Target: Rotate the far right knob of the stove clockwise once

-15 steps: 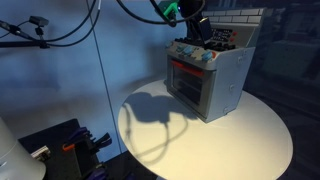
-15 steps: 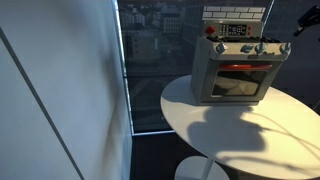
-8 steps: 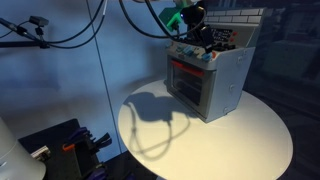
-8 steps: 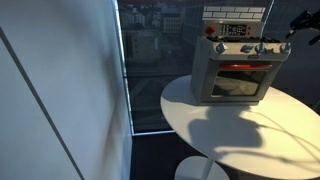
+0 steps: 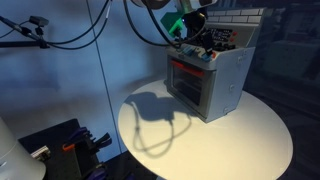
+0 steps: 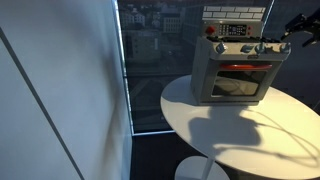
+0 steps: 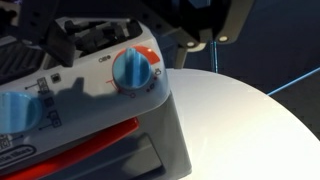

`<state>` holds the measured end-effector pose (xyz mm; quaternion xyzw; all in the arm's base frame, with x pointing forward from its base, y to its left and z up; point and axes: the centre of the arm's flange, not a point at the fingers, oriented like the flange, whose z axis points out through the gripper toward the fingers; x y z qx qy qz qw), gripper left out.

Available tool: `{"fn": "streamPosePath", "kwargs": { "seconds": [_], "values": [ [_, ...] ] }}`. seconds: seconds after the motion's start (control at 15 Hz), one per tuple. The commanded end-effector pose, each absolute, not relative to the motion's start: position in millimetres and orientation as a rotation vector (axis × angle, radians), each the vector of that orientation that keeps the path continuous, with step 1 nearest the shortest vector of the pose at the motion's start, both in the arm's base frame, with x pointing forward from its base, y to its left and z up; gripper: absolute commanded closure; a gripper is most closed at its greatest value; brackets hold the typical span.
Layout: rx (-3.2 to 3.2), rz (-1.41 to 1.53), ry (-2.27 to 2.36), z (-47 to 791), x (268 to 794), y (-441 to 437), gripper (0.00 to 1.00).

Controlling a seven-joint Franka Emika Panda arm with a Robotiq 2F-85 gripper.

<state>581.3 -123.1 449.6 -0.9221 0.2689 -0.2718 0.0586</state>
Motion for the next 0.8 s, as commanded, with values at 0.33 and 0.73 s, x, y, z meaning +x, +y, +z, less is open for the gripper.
{"fn": "streamPosePath", "kwargs": {
  "seconds": [0.33,0.73],
  "values": [
    [-2.777,-0.877,0.756,446.0,601.4,-122.7,0.0],
    [-2.777,-0.878,0.75,445.7,604.5,-123.2,0.23]
  ]
}}
